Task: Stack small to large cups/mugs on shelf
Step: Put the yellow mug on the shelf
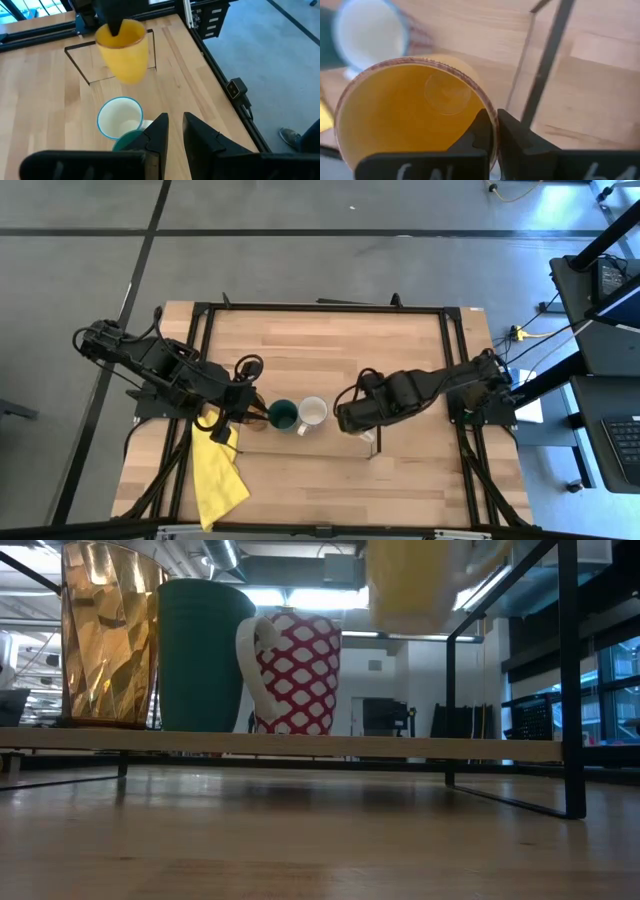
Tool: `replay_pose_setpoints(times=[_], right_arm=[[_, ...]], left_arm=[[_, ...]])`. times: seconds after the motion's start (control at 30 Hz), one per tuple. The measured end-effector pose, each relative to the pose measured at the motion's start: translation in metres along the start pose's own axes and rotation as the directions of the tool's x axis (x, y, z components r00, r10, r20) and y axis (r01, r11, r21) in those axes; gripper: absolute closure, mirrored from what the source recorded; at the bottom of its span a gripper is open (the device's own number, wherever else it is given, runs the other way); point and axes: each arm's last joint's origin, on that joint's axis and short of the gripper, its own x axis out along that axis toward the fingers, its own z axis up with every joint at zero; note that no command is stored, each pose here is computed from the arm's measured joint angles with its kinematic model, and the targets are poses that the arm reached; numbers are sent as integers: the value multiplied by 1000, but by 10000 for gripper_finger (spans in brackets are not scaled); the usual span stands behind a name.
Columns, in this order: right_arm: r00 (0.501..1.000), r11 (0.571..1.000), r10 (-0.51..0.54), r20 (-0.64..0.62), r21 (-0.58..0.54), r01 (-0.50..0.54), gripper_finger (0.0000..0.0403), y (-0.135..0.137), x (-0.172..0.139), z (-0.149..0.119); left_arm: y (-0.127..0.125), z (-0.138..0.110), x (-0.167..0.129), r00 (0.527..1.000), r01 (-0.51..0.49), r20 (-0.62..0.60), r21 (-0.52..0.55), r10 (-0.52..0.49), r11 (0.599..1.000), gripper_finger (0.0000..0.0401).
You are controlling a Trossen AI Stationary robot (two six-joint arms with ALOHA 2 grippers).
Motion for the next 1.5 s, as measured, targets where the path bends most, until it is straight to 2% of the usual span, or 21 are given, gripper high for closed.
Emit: replay_pose_setpoints(times=[0.27, 0.43, 0.63, 0.93, 1.3, 1.5], right_arm=[[993, 995, -103, -57, 7, 104, 385, -1, 27, 8], [995, 995, -100, -11, 19, 101, 385, -1, 27, 15], [1000, 1000, -20, 23, -3, 20, 383, 9, 30, 20], [990, 989, -140, 17, -37, 140, 383, 8, 44, 19], [986, 986, -166, 19, 8, 166, 382, 16, 60, 17], [990, 990, -140, 17, 13, 140, 377, 19, 66, 16]], left_arm=[[2, 0, 0, 1000, -11, 1, -6, 11, 1000, 350], [8, 1, 1, 999, -34, 1, -45, 34, 998, 350], [13, 1, 1, 999, -53, 0, -71, 53, 996, 350], [14, 1, 1, 999, -54, 0, -93, 54, 994, 350], [14, 1, 1, 999, -54, 0, -93, 54, 994, 350], [14, 1, 1, 999, -54, -1, -91, 54, 994, 350]])
